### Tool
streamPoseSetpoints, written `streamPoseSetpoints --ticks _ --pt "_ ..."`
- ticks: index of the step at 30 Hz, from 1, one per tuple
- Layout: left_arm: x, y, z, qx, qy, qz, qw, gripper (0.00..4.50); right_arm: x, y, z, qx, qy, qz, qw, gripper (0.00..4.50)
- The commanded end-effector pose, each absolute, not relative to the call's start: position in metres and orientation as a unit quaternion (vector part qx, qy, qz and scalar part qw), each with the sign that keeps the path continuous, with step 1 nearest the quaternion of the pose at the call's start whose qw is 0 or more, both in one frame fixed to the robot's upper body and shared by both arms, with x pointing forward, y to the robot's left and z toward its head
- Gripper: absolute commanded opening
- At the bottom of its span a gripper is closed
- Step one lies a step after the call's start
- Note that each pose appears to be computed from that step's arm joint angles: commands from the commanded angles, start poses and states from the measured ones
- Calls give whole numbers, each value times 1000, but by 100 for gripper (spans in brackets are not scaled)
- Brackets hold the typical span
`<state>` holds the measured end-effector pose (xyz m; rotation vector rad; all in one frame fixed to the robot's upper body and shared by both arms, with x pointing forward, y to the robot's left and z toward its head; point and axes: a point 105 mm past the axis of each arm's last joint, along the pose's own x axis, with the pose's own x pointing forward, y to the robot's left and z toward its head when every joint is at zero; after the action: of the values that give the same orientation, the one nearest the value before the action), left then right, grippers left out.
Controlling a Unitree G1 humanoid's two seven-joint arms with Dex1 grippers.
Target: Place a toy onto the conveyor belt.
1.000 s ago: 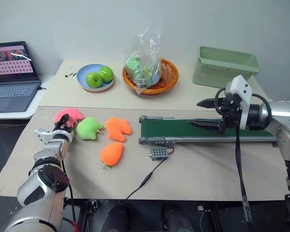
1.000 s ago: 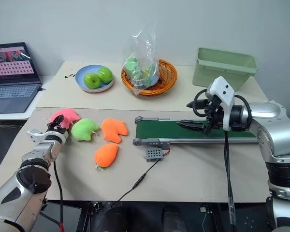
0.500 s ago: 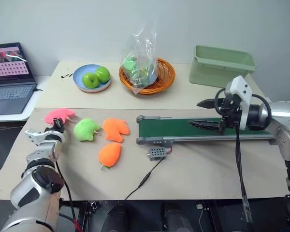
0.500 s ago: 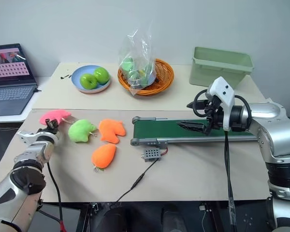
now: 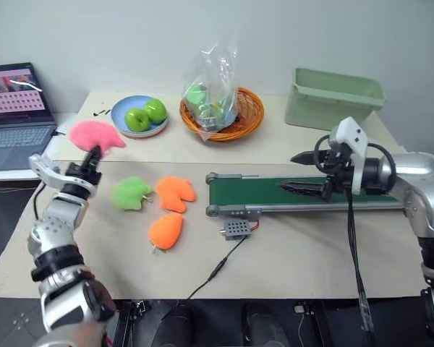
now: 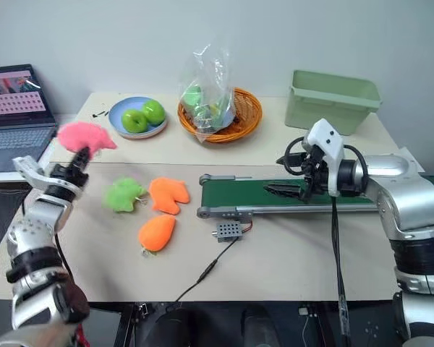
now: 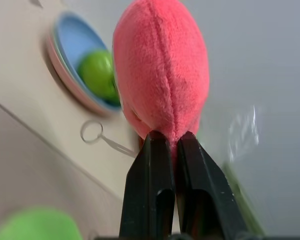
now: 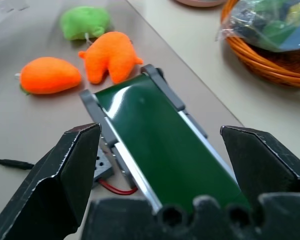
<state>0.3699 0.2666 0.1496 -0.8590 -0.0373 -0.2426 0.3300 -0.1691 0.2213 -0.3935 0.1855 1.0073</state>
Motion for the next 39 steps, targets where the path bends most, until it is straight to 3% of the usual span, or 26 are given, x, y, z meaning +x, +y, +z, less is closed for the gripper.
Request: streamPoseSetpoints --ticks 1,6,9,11,17,19,22,26,29,39 --pt "357 244 186 -380 -32 -170 909 6 333 -170 235 -207 64 483 848 450" --pt "353 204 214 -253 -8 -230 940 6 344 -175 236 -213 60 470 854 450" --pt "349 163 219 -5 8 -281 960 6 344 -174 235 -213 59 474 853 450" --pt "343 139 217 72 23 -328 942 6 344 -173 234 -212 56 474 853 450" --pt "339 104 212 339 -34 -383 859 6 341 -177 233 -210 53 461 860 450" --pt "342 97 209 435 -71 -381 812 6 340 -180 232 -209 53 455 864 450" --pt "345 84 200 589 -139 -376 702 6 337 -182 232 -207 50 447 869 450" --pt "349 74 181 671 -183 -391 603 6 334 -186 231 -204 47 435 875 450" --pt "351 68 173 696 -211 -401 558 6 333 -188 232 -203 44 427 880 450" --pt "377 73 147 725 -200 -420 509 6 325 -191 230 -197 40 408 891 450"
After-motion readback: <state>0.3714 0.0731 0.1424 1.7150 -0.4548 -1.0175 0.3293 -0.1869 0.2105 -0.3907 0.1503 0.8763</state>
